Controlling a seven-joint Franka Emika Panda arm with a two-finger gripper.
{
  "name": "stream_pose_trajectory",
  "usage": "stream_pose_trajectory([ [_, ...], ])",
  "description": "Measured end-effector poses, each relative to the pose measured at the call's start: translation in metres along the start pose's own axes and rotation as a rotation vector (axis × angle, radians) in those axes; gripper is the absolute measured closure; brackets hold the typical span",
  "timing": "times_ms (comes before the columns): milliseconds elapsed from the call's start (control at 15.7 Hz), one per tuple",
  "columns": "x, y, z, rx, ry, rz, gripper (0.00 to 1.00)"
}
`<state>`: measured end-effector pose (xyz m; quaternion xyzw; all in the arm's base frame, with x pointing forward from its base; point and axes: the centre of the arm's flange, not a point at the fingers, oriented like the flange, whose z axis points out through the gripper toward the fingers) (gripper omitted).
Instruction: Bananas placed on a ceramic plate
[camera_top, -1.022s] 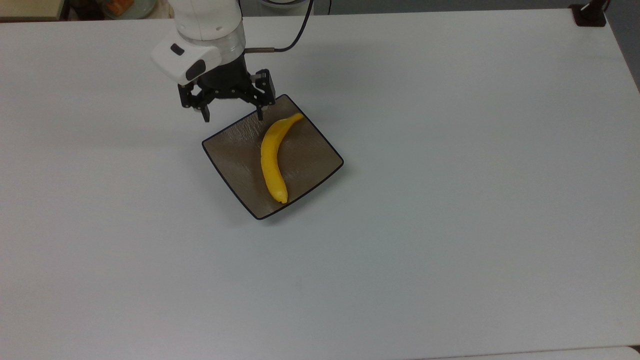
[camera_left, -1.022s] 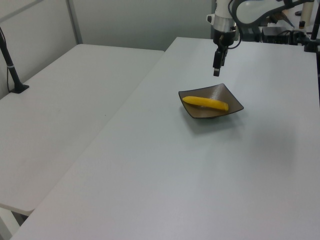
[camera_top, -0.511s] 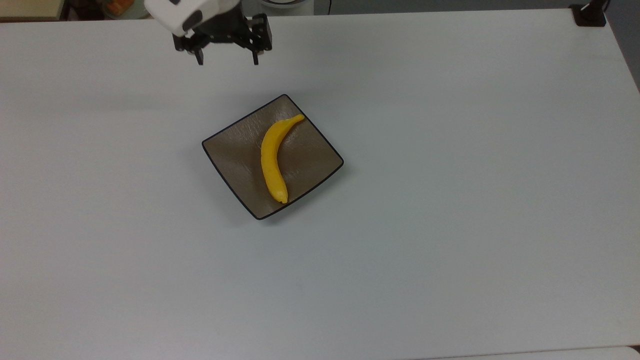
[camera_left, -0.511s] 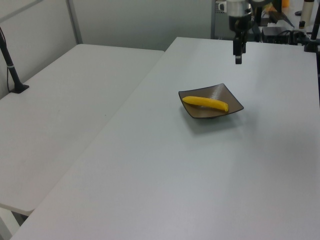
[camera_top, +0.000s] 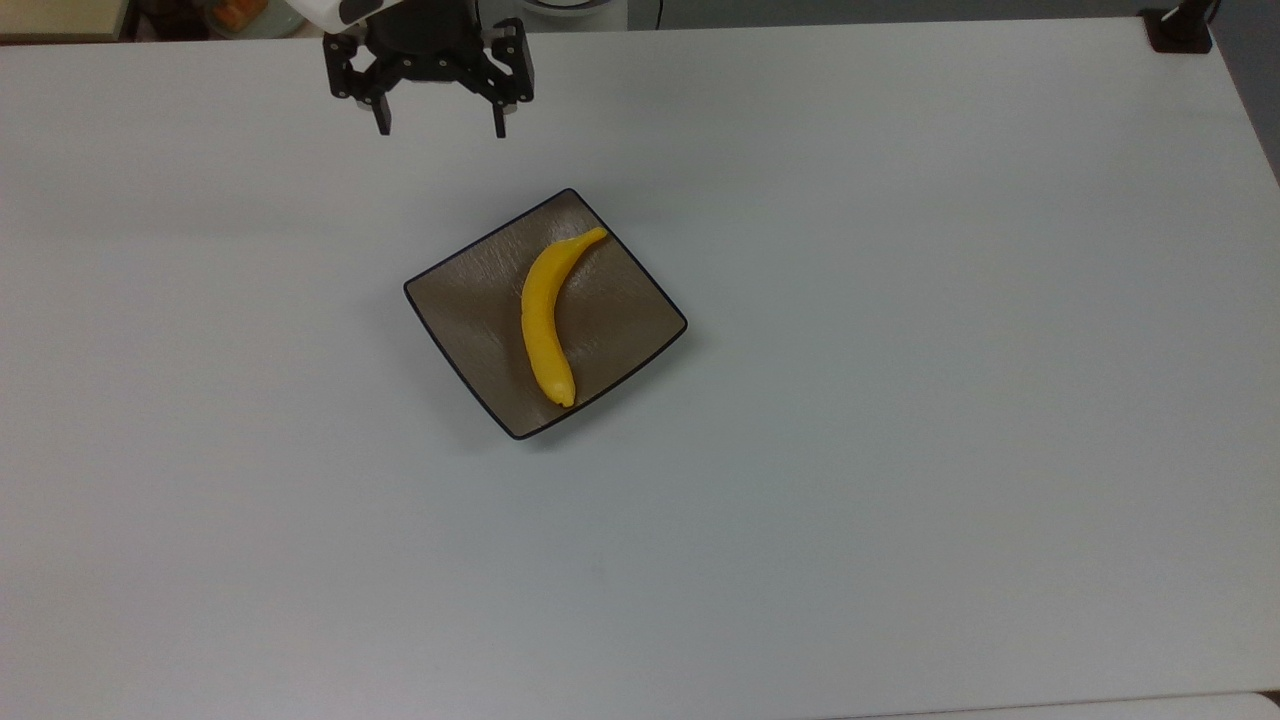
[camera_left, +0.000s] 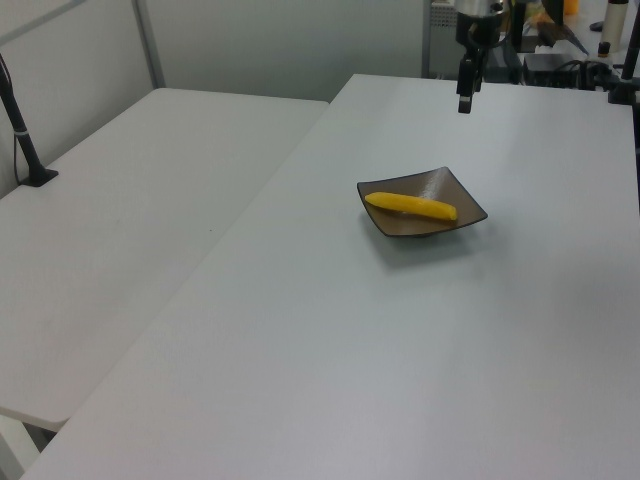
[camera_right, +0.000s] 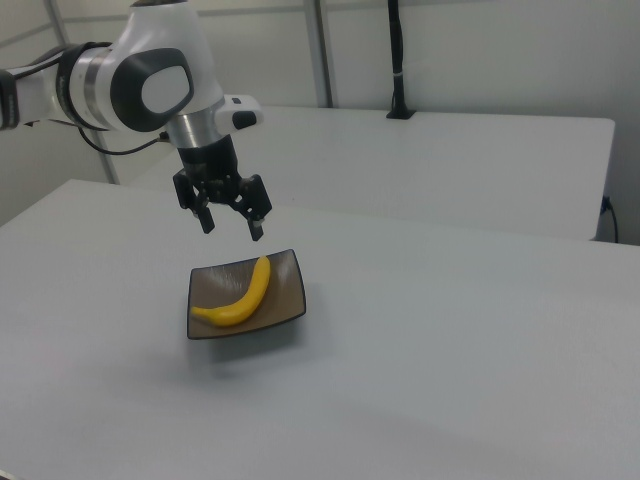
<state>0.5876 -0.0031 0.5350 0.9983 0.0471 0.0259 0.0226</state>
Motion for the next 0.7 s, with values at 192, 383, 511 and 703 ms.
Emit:
stream_pose_trajectory([
  [192,0.001,-0.0084,0.0007,0.002,0.002,0.036,0.0],
  [383,0.001,-0.0083,0.0007,0.002,0.002,0.045,0.0],
  [511,0.0009,-0.0079,0.0007,0.002,0.002,0.047,0.0],
  [703,0.0008,-0.0077,0.0013,0.002,0.001,0.048,0.0],
])
